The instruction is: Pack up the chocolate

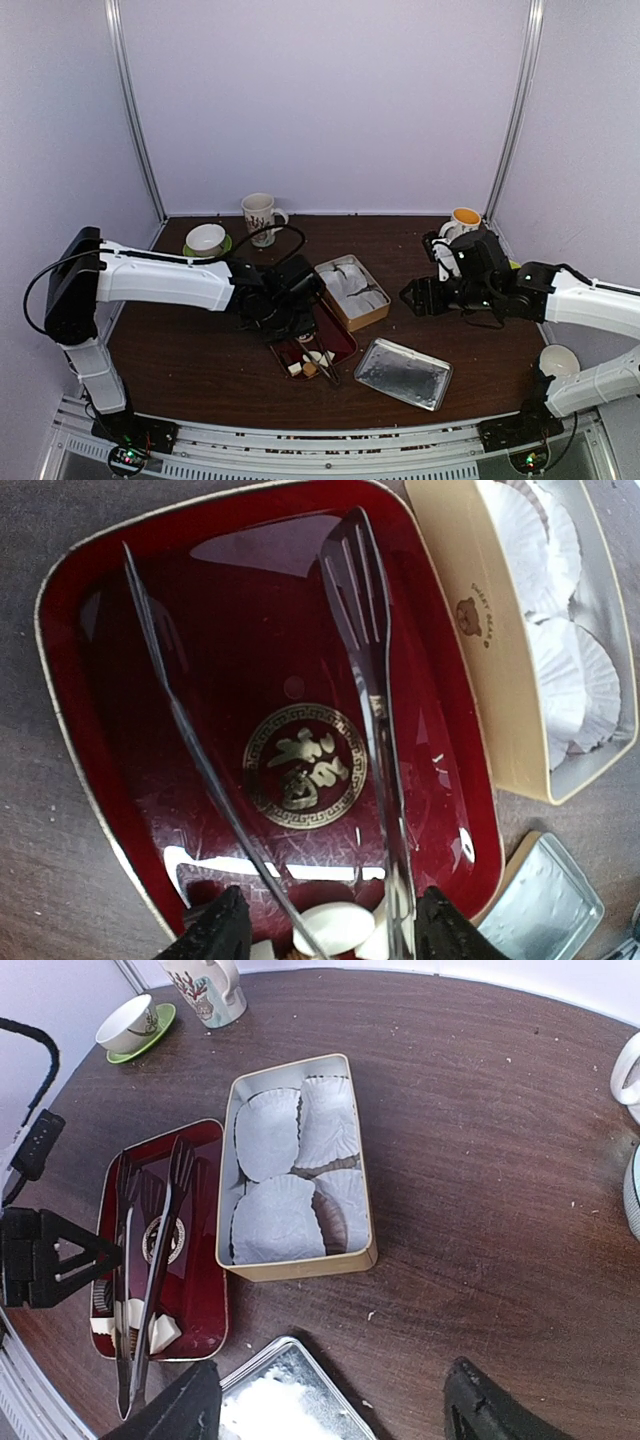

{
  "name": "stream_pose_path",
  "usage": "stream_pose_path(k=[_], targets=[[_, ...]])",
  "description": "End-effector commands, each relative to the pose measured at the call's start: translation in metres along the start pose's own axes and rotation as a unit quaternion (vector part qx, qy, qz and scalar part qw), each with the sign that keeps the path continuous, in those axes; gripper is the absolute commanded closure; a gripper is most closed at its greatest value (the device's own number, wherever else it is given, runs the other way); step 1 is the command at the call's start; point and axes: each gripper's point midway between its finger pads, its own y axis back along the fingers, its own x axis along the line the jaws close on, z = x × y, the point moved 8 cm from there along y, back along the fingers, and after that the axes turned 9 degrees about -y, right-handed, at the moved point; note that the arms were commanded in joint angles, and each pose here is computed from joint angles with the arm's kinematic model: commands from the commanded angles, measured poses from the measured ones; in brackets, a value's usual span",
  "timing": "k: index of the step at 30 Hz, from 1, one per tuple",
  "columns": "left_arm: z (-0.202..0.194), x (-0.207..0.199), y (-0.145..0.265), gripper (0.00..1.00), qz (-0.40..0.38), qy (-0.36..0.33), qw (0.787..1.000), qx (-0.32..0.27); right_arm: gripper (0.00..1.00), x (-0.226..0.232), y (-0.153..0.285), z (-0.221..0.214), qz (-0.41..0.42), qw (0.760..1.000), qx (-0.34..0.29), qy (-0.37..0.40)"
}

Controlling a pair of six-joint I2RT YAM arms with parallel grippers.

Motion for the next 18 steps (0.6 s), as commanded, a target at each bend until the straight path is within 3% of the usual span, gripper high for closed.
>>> stream_pose_path(k=[1,13,18], targets=[[-0.002,-0.002,-0.011,0.42,0.041,0.018,0.999,0.010,0.23,-0.002,0.007,0.003,-0.004,1.000,-0.015,0.012],[-0.008,-0.001,-0.031,0.52,0.078,0.023,0.996,0.025,0.23,-0.006,0.008,-0.003,-0.005,1.000,-0.018,0.013],[-0.006,0.003,-0.034,0.66,0.085,0.026,0.996,0.025,0.23,-0.007,0.010,-0.004,-0.004,1.000,-0.021,0.011]])
